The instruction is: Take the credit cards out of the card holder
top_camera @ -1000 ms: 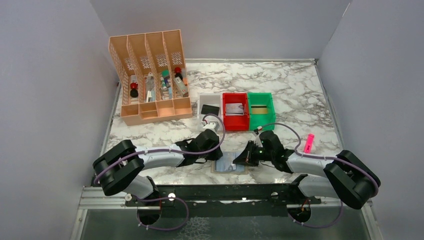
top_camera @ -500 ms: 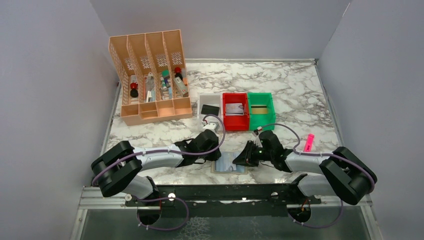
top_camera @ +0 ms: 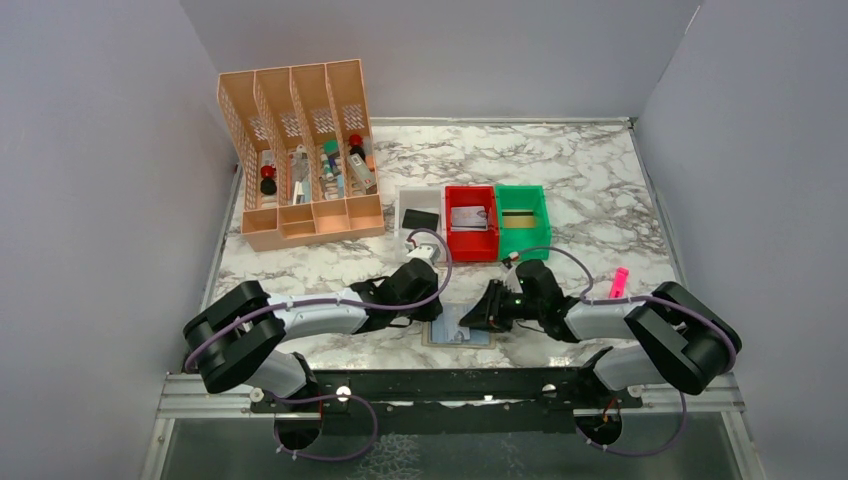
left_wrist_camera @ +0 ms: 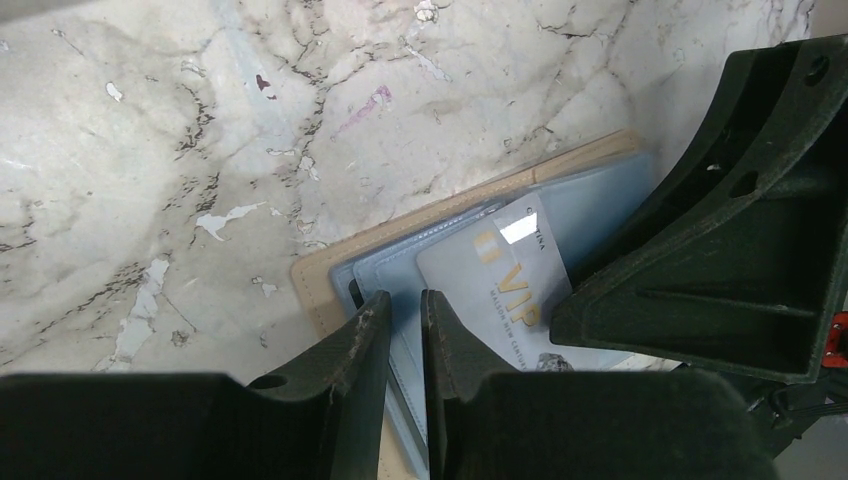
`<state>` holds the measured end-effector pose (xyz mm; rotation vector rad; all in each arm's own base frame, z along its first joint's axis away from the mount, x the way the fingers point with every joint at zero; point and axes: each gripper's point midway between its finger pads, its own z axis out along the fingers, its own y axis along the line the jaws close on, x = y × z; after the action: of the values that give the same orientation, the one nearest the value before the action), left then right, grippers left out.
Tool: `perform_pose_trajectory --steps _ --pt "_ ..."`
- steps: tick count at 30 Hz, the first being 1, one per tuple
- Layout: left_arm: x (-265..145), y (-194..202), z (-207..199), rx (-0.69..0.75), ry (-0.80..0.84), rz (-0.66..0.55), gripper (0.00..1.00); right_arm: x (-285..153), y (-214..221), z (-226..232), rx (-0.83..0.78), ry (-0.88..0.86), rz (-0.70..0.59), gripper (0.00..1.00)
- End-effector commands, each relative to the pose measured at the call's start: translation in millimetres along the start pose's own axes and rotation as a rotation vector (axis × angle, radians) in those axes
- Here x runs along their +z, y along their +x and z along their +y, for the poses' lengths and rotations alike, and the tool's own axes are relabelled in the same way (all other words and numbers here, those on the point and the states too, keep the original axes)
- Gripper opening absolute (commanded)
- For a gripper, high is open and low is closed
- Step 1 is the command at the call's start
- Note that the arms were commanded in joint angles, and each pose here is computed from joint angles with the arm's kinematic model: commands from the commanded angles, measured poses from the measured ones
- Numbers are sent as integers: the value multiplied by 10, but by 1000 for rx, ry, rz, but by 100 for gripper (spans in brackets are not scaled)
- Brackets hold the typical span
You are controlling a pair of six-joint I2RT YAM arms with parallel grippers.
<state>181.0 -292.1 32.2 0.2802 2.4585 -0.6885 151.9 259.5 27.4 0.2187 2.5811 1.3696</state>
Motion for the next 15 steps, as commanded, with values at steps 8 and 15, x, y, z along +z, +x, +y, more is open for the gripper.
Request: perform_pose_trajectory --steps 8,15 --pt "-53 406 446 45 -179 143 21 0 -39 -65 -6 47 -12 3" --pt "-159 86 250 33 -136 46 29 -50 -34 -154 -1 92 -30 1"
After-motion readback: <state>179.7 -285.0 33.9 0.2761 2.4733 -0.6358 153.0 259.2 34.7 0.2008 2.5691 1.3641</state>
